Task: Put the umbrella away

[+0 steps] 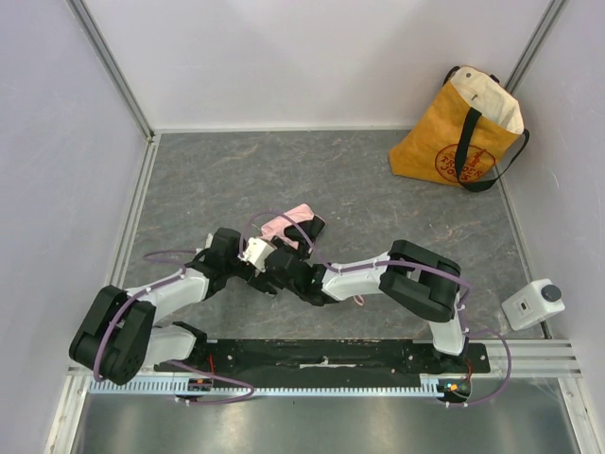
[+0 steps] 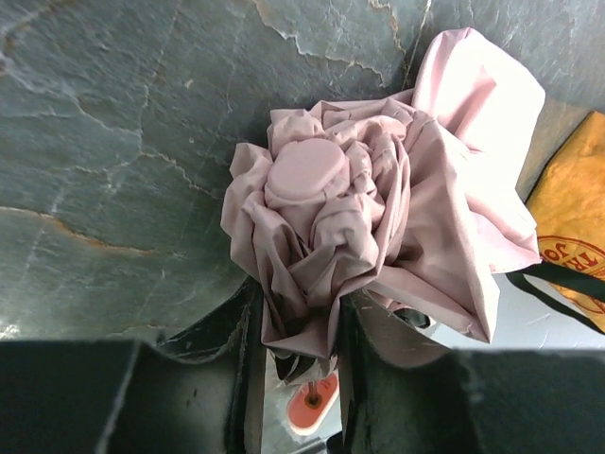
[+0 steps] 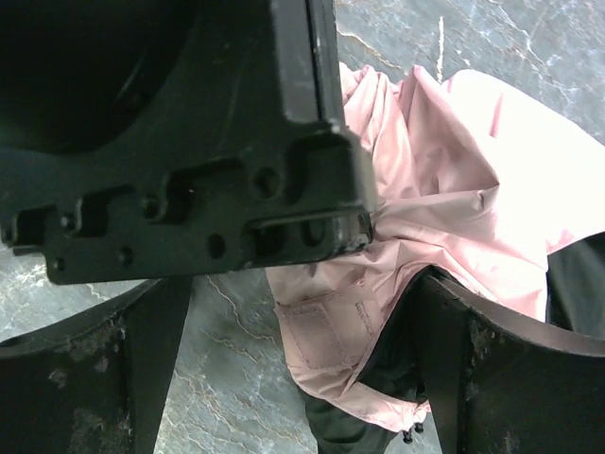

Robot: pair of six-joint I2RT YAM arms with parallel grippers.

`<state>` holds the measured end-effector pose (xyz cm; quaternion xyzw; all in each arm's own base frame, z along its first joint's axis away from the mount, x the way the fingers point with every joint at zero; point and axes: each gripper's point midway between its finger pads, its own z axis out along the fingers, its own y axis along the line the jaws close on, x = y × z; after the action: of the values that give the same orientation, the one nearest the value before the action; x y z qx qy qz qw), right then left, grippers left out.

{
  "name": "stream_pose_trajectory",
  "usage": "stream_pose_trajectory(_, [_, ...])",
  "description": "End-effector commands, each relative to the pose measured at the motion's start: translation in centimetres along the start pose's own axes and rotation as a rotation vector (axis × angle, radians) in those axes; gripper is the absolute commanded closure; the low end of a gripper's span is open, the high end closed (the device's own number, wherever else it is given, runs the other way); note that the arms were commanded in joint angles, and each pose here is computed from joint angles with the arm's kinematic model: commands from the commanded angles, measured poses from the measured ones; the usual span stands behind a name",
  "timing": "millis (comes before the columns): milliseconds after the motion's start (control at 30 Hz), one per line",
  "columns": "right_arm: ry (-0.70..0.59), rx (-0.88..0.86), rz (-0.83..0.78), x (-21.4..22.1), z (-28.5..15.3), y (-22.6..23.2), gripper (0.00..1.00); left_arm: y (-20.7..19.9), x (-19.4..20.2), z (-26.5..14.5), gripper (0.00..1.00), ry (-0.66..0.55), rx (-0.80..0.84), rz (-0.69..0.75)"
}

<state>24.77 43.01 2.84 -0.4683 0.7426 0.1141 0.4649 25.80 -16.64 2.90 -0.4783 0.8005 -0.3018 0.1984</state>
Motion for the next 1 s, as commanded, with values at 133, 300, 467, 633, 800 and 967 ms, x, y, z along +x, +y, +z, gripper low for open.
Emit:
stream_pose_trajectory(133, [0.449, 0.295, -0.24, 12.6, -1.8, -5.2, 0.02, 5.6, 1.0, -2.9, 0.99, 0.088, -0.266, 0.005])
stream_pose_trajectory(300, [0.437, 0.377, -0.267, 12.8, -2.3, -6.6, 0.13, 5.5, 1.1, -3.4, 0.98, 0.117, -0.27, 0.027])
stream_pose_trajectory(467, [0.375, 0.222, -0.235, 11.2, -1.6, -4.0, 0.54, 4.9, 1.3, -3.0, 0.98, 0.133, -0.255, 0.044])
stream_pose_trajectory(633, [0.36, 0.045, -0.179, 10.5, -1.4, -1.0, 0.8, 5.4, 1.3, -2.1, 0.98, 0.126, -0.233, 0.041])
stream_pose_trajectory(800, [0.484, -0.196, -0.109, 13.3, -2.2, 2.8, 1.0, 6.2, 1.1, -1.4, 0.98, 0.106, -0.204, 0.036])
stream_pose_trajectory(967, [0.576, -0.411, 0.021, 16.3, -3.3, 6.0, 1.0, 6.3, 0.4, -1.0, 0.97, 0.066, -0.141, 0.073])
